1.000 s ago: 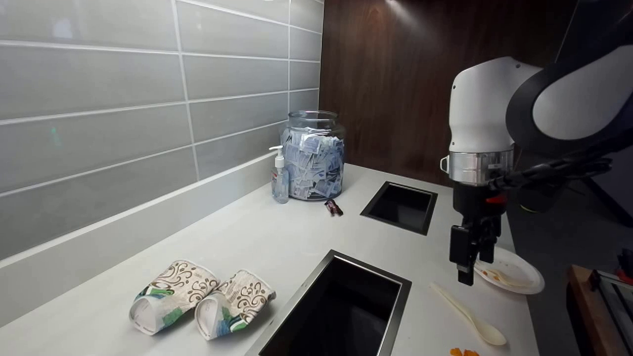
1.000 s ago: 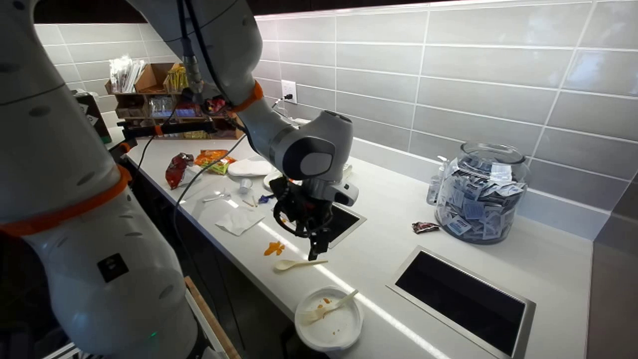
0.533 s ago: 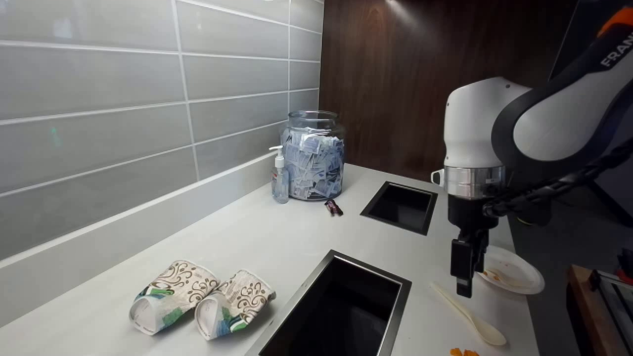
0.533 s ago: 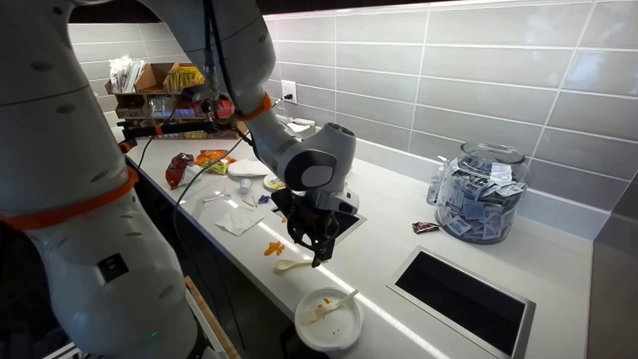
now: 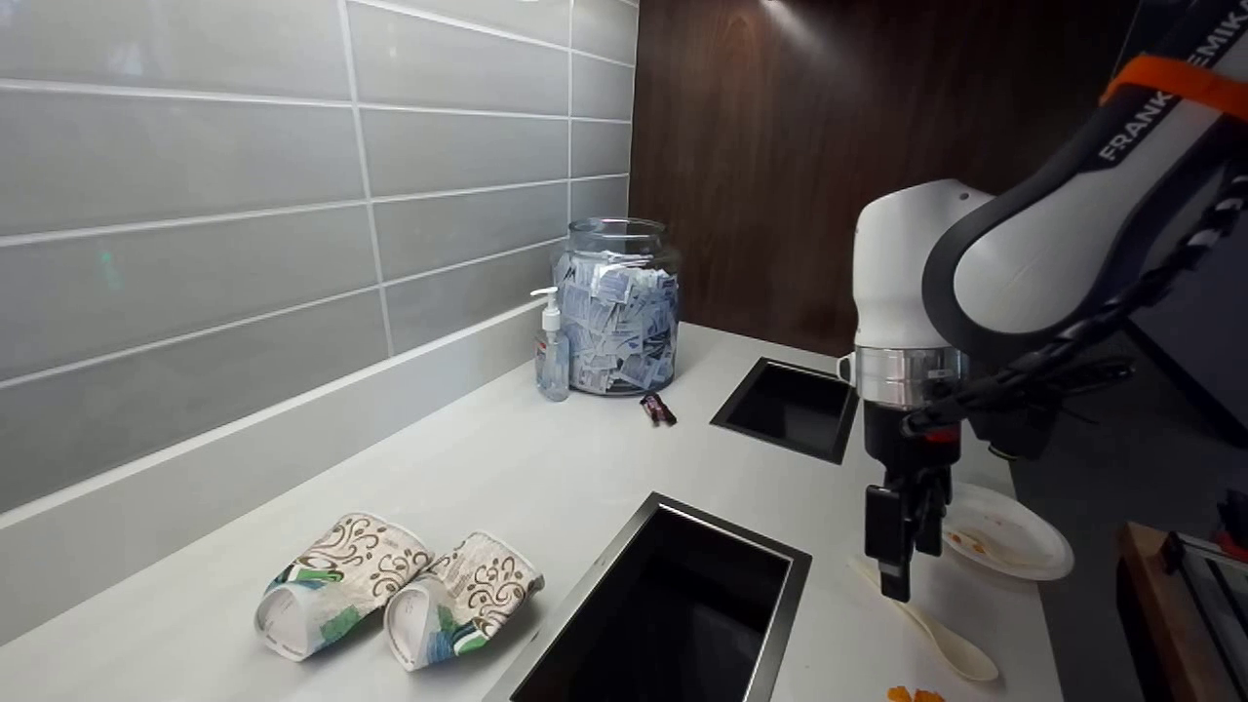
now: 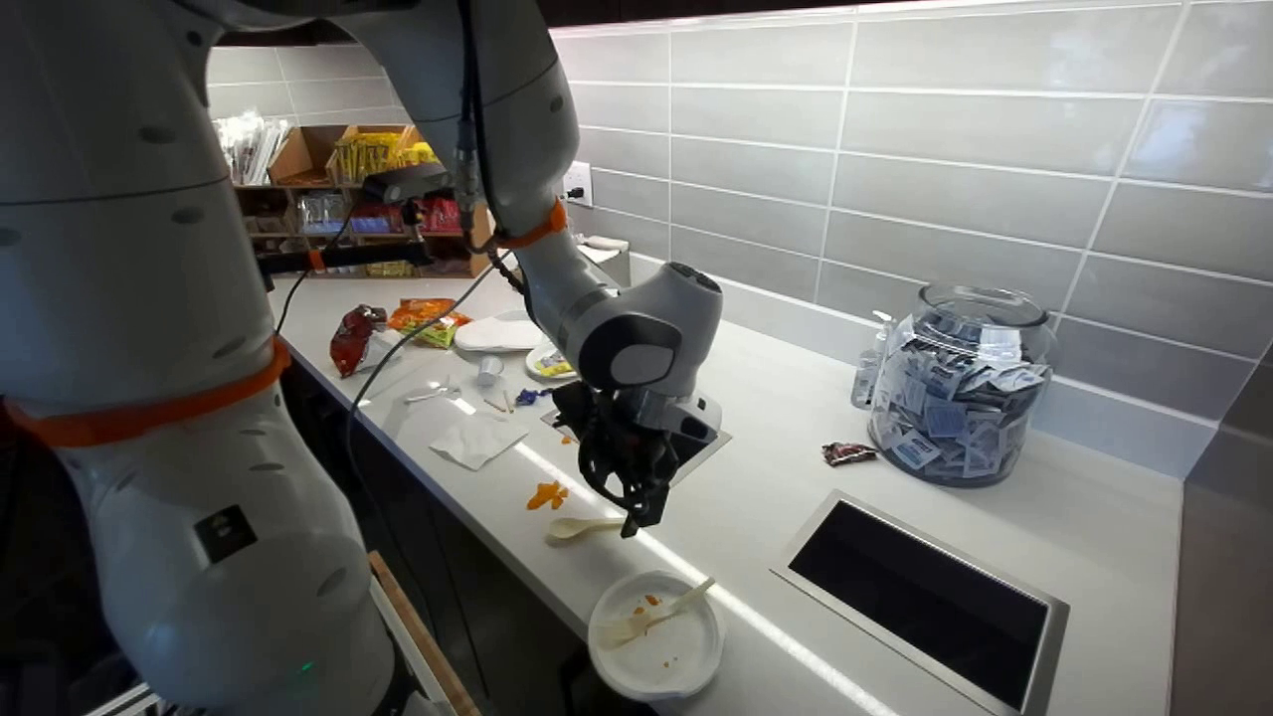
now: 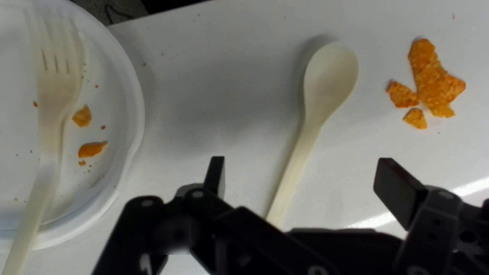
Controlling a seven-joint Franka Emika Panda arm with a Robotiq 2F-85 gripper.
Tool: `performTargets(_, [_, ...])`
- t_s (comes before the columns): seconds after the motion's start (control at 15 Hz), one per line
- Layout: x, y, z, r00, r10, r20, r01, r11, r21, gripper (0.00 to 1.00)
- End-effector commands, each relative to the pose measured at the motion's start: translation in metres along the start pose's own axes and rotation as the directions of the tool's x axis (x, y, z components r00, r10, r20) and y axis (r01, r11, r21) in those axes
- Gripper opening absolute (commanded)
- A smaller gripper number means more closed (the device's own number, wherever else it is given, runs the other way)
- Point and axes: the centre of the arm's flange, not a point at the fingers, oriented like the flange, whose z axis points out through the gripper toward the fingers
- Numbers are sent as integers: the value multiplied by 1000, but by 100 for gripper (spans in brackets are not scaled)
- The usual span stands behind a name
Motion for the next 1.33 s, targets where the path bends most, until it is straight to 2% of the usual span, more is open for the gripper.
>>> performTargets(0.0, [11,-2,9,997,74,-5,-73,997,12,100])
performTargets(0.13, [14,-3,10,995,96,-6,-96,995,9,100])
performTargets(0.2, [15,-3,11,995,104,-6,-104,995,8,96])
performTargets(0.33, [17,-2,12,993,120,-2,-120,993,10,75])
performTargets(0.47, [18,-1,13,992,130,1,-130,992,11,63])
performTargets(0.53, [19,-1,14,991,134,5,-134,991,10,53])
performTargets(0.67, [21,-1,15,990,142,10,-142,990,9,90])
performTargets(0.73, [21,-1,16,989,144,12,-144,989,9,92])
performTargets(0.8, [22,-1,16,989,146,14,-146,989,9,87])
performTargets(0.87, [23,-1,17,989,147,15,-148,989,9,55])
performTargets(0.93, [24,-1,17,989,149,15,-149,989,9,59])
performTargets(1.0, [25,-2,17,988,151,16,-151,989,9,59])
performTargets(1.27, [27,-2,18,990,142,22,-143,990,19,28])
